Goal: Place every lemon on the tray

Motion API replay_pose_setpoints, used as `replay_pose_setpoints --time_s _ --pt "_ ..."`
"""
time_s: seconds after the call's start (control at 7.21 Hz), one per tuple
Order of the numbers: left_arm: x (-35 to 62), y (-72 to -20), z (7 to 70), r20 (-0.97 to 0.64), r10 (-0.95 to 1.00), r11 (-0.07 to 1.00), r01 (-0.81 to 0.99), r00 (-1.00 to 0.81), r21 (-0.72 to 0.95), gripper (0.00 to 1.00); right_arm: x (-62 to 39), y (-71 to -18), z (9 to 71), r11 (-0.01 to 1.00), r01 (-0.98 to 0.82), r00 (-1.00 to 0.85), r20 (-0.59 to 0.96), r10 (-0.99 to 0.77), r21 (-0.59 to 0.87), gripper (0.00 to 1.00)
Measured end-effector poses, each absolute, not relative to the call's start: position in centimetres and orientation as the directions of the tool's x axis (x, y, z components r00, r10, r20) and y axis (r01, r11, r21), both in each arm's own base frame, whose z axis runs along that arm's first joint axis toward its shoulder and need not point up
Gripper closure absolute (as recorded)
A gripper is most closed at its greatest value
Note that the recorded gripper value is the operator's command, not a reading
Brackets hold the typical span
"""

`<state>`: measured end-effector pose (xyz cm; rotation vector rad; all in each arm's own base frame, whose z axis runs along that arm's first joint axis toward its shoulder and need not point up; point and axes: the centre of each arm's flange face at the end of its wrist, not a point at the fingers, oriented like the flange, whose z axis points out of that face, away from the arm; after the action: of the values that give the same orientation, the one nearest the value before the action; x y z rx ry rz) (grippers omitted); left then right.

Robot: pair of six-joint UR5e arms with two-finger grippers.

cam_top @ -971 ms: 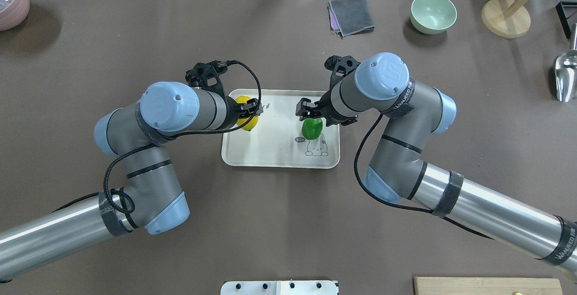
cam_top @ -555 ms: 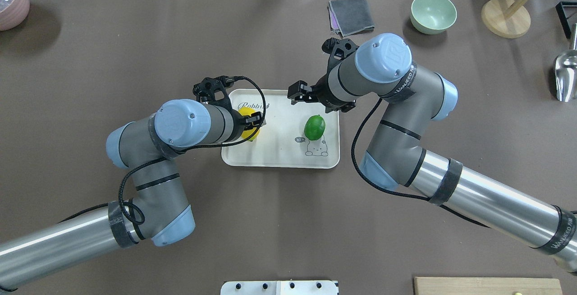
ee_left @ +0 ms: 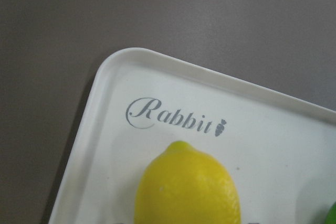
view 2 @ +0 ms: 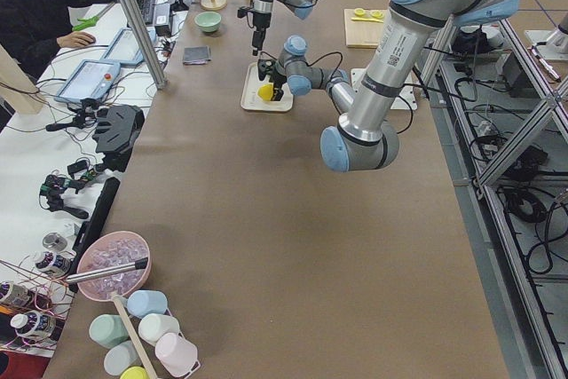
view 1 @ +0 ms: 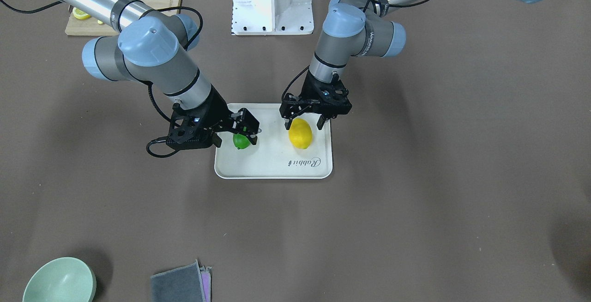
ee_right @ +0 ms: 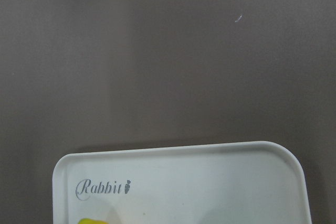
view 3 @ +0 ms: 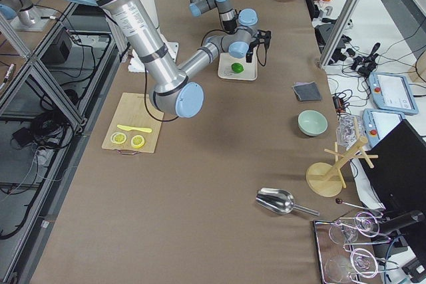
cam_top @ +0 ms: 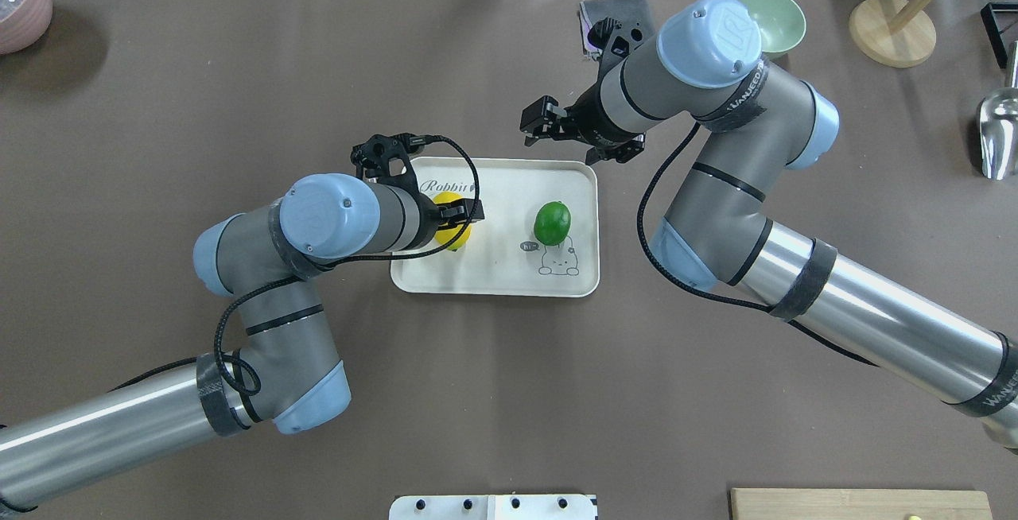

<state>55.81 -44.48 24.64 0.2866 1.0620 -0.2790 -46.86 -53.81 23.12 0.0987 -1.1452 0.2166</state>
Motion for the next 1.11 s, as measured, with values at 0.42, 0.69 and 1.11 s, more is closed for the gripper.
replay_pose_setpoints --time_s 0.42,0.69,1.11 --pt "46.8 -48.7 21.3 -0.84 0.002 0.932 0.304 0.543 0.199 0.02 -41.6 -56.4 24.1 0.974 -0.222 0.384 0.916 0.117 -0.031 0.0" --pt "40.8 -51.0 23.0 -0.809 0.082 0.921 0.266 0.583 0.285 0.02 -37.0 -57.1 27.3 0.98 -0.17 0.427 0.904 -0.025 0.107 0.0" --pt "31.4 -53.3 30.9 -0.715 0.173 0.889 0.205 0.677 0.409 0.02 -29.0 -58.7 34.5 0.973 -0.096 0.481 0.866 -0.141 0.212 0.0"
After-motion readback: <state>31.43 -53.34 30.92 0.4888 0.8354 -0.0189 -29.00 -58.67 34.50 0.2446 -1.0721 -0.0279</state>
